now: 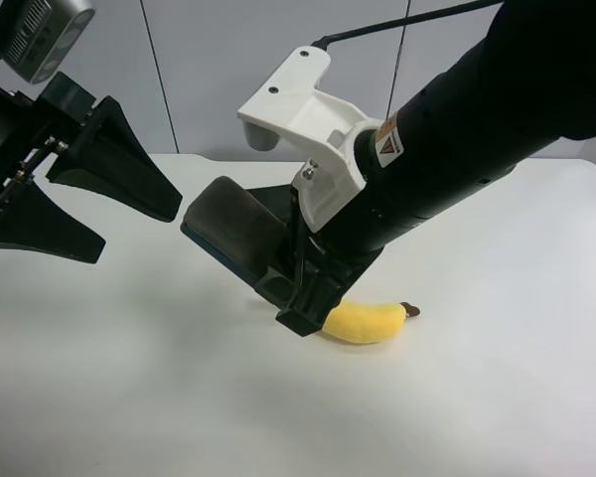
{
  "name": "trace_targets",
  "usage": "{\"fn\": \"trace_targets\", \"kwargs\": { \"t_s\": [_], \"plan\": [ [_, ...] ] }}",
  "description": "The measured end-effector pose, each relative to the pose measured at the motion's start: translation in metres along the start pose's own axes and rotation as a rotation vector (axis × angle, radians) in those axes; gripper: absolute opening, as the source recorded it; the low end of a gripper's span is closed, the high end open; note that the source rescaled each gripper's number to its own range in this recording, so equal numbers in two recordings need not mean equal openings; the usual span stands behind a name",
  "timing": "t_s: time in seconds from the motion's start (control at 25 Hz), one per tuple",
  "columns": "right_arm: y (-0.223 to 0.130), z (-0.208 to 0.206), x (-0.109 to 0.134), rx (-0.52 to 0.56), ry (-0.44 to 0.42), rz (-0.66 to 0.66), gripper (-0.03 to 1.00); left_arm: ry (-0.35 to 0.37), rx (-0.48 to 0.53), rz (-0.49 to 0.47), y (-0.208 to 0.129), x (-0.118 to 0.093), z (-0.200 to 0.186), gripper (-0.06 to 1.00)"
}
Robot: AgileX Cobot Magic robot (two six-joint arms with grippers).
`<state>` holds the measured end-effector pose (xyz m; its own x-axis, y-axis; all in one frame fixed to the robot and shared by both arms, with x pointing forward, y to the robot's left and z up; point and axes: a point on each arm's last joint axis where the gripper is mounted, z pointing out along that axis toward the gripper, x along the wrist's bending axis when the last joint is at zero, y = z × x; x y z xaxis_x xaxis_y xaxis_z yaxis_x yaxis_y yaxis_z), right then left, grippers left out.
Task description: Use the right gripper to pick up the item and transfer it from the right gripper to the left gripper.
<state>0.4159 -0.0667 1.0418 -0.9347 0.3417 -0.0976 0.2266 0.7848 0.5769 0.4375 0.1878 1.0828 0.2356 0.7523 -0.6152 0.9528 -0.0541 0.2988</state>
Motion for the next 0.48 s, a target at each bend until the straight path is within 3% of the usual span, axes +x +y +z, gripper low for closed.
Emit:
{"fn": "trace_targets", "kwargs": {
  "t_s": [0.48],
  "plan": [
    [0.0105,0.0026,0.0062,-0.112,0.075,-0.021,0.01,-0.055,-0.029,0.000,0.0042,-0.0040,0.0023,1.00]
  ]
}}
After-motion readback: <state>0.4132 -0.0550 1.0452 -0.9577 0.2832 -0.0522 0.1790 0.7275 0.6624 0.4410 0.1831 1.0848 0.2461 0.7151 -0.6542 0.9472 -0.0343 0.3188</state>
